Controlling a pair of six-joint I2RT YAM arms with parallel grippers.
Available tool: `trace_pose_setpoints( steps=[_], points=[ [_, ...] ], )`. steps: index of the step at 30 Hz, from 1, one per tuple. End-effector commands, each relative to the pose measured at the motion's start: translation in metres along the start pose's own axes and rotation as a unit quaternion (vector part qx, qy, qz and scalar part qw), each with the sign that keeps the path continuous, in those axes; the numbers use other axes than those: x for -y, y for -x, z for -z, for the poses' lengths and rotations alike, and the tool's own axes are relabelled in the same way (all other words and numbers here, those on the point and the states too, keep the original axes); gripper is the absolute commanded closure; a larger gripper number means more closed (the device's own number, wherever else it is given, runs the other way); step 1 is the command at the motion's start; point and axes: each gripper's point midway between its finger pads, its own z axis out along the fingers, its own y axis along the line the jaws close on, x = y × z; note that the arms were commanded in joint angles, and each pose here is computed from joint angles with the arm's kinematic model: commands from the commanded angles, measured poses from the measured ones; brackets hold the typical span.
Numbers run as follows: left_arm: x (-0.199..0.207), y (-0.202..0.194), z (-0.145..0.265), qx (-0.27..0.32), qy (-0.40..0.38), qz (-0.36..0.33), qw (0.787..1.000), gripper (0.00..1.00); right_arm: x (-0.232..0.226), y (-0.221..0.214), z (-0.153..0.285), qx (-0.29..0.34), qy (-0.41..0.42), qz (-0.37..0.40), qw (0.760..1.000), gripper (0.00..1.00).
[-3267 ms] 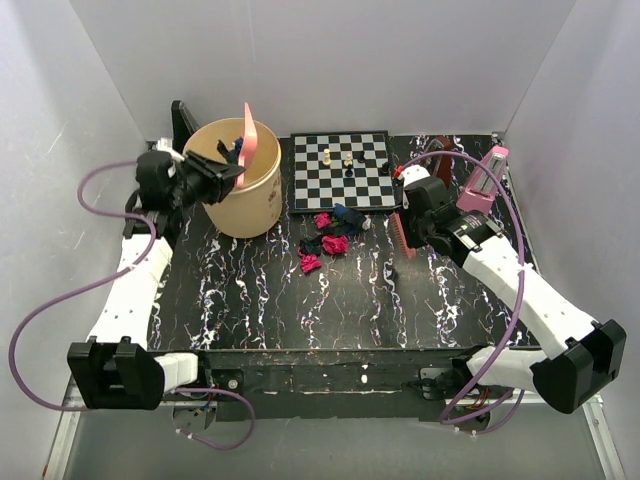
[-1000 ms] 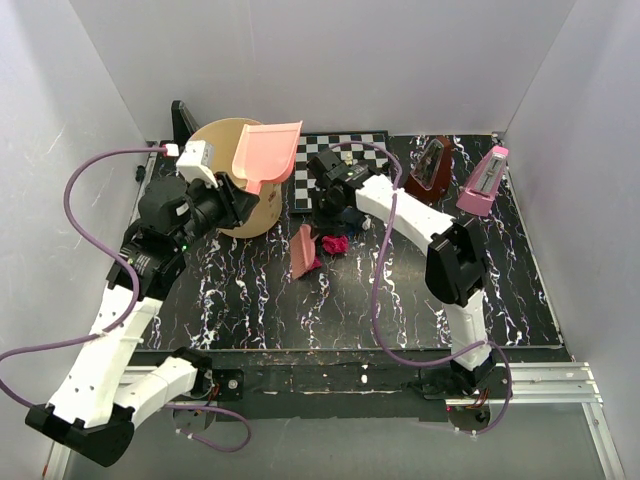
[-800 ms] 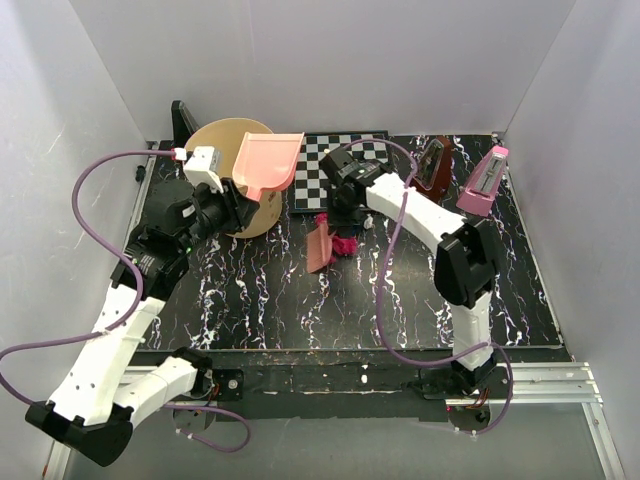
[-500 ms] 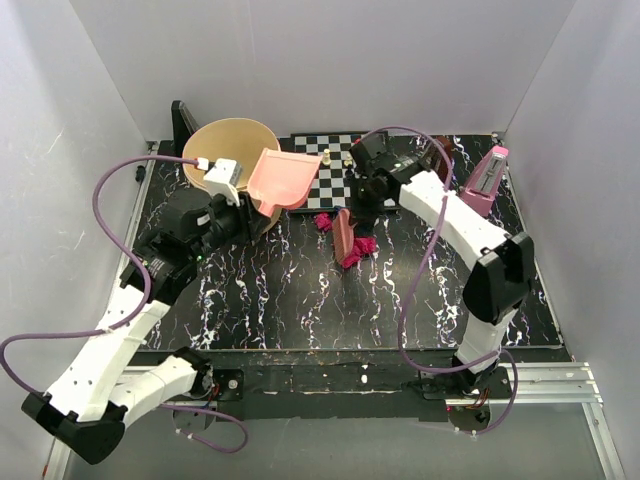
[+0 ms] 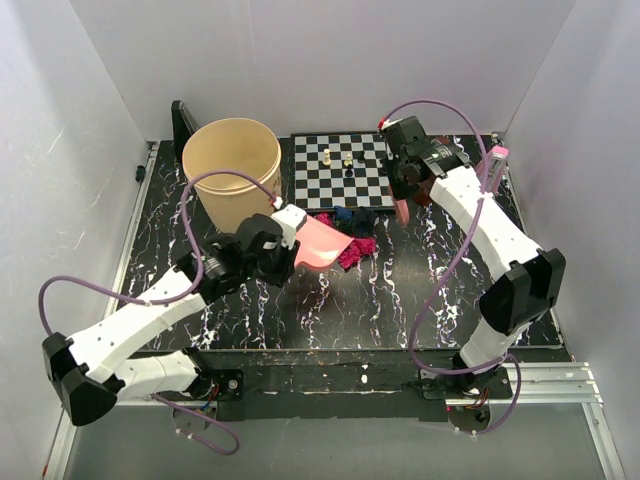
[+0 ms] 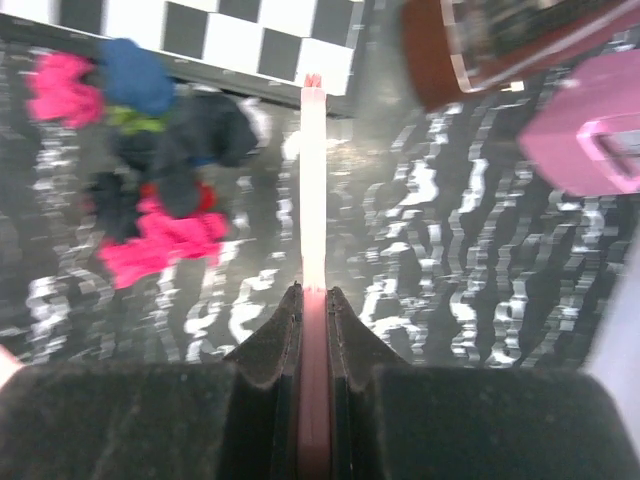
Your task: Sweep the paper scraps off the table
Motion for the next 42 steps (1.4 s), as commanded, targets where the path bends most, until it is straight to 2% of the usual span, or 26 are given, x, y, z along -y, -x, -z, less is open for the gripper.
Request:
trace_pose_setpoints(
  steps=[1,7,12,16,24,29,35,37,40,42],
  points=[
    [0.005,-0.033,-0.012,-0.067,0.011,-0.033,0.997,1.00,0.050,0.012,-0.018,-0.004,-0.134,0.134,0.982,0.99],
    [0.034,-0.069,-0.035,-0.131,-0.004,-0.044,0.990,1.00,0.028,0.018,-0.064,-0.027,-0.109,0.219,0.969,0.99],
    [0.048,-0.095,-0.043,-0.174,-0.021,-0.039,0.984,1.00,-0.011,0.012,-0.093,-0.030,-0.081,0.286,0.954,0.99],
    [0.053,-0.107,-0.043,-0.188,-0.038,-0.029,0.981,1.00,-0.047,-0.013,-0.099,-0.046,-0.006,0.321,0.946,0.99],
    [0.052,-0.091,-0.062,-0.160,-0.026,-0.013,0.987,1.00,-0.089,-0.066,-0.054,-0.070,0.138,0.314,0.937,0.99],
    [0.041,-0.086,-0.085,-0.161,0.017,-0.004,0.987,1.00,-0.101,-0.104,-0.032,-0.116,0.166,0.359,0.911,0.99],
    [0.036,-0.087,-0.103,-0.158,0.033,-0.015,0.987,1.00,-0.130,-0.136,0.001,-0.128,0.239,0.387,0.881,0.99],
    [0.034,-0.084,-0.105,-0.145,0.037,-0.017,0.989,1.00,-0.137,-0.133,0.012,-0.113,0.257,0.372,0.885,0.99],
    [0.035,-0.079,-0.103,-0.119,0.031,-0.014,0.992,1.00,-0.122,-0.109,0.016,-0.069,0.198,0.339,0.917,0.99],
    [0.036,-0.074,-0.100,-0.101,0.023,-0.009,0.995,1.00,-0.114,-0.096,0.026,-0.047,0.193,0.313,0.929,0.99]
  ],
)
